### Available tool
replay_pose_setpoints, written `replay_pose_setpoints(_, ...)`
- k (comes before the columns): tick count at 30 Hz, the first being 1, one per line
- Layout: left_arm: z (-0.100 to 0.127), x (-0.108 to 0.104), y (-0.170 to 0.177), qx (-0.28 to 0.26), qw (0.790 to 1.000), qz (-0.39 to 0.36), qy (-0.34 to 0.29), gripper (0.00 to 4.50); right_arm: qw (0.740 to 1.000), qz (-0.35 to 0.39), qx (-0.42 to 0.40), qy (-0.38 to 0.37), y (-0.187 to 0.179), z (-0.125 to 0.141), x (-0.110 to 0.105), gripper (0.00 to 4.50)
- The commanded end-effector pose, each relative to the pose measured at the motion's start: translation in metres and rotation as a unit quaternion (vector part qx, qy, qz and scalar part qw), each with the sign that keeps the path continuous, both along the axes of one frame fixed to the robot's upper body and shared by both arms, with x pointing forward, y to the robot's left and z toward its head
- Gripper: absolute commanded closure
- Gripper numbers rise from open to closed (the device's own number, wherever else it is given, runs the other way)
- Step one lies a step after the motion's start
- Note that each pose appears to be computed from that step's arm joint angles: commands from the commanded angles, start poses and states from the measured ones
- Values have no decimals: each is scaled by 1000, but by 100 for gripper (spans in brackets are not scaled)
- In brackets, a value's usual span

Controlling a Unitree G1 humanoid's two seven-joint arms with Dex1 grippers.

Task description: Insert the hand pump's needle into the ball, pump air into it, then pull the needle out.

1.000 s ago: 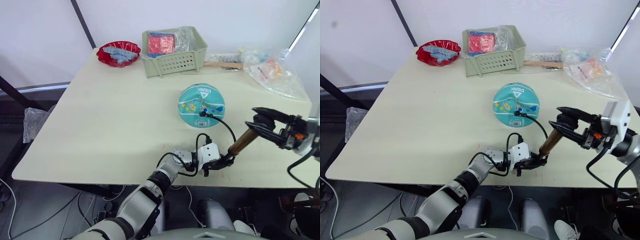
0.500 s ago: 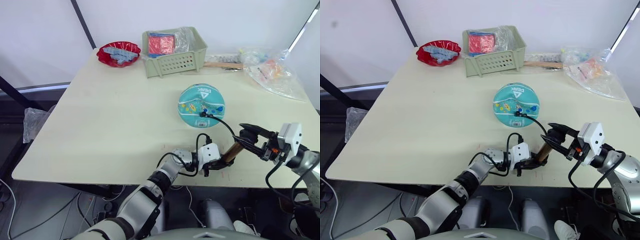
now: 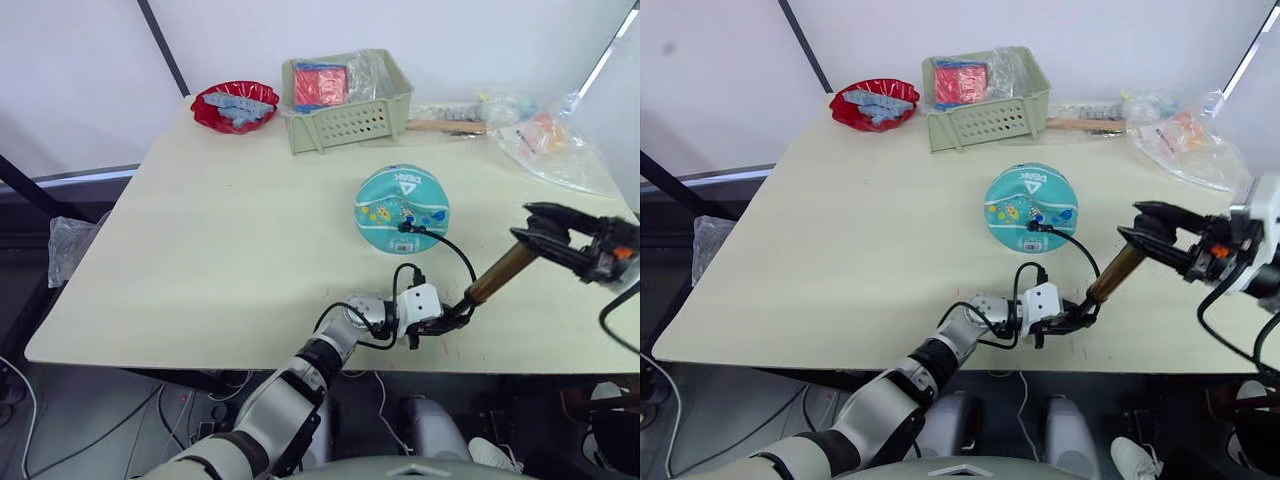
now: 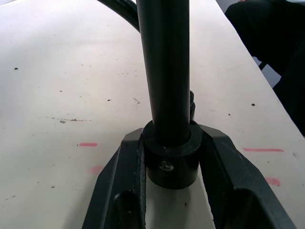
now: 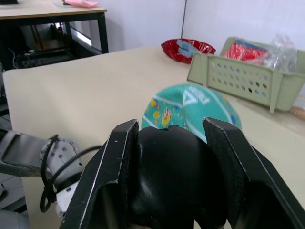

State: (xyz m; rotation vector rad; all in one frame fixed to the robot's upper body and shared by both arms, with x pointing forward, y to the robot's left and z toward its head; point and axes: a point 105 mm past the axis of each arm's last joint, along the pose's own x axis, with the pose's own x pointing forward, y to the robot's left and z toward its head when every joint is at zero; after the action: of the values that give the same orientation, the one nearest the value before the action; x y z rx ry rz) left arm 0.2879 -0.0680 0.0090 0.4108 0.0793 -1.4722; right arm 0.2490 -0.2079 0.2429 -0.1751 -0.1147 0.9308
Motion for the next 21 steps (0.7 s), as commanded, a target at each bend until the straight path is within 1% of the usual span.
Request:
replay_pose_setpoints(1, -15, 3, 10, 44, 999, 9, -16, 342, 997, 0, 10, -71, -6, 51, -10, 285)
replay_pose_setpoints(7, -11, -2, 4, 38, 999, -11, -8, 342, 997, 1, 0, -78, -10, 70, -11, 285)
replay_pose_setpoints(12, -11, -6, 6, 39, 999, -32, 9, 342, 997, 1, -10, -79, -12, 74, -9, 285)
replay_pose_setpoints(17, -15, -7, 10, 43, 998, -32, 20, 342, 996, -6, -14, -88, -16, 80, -8, 285)
replay_pose_setpoints(19, -16, -7, 11, 45, 998, -32, 21, 342, 996, -4, -15, -87, -14, 79, -8, 285)
replay_pose_setpoints(21, -17, -6, 10, 42, 998, -25, 25, 342, 997, 4, -12, -70, -8, 65, -7, 285)
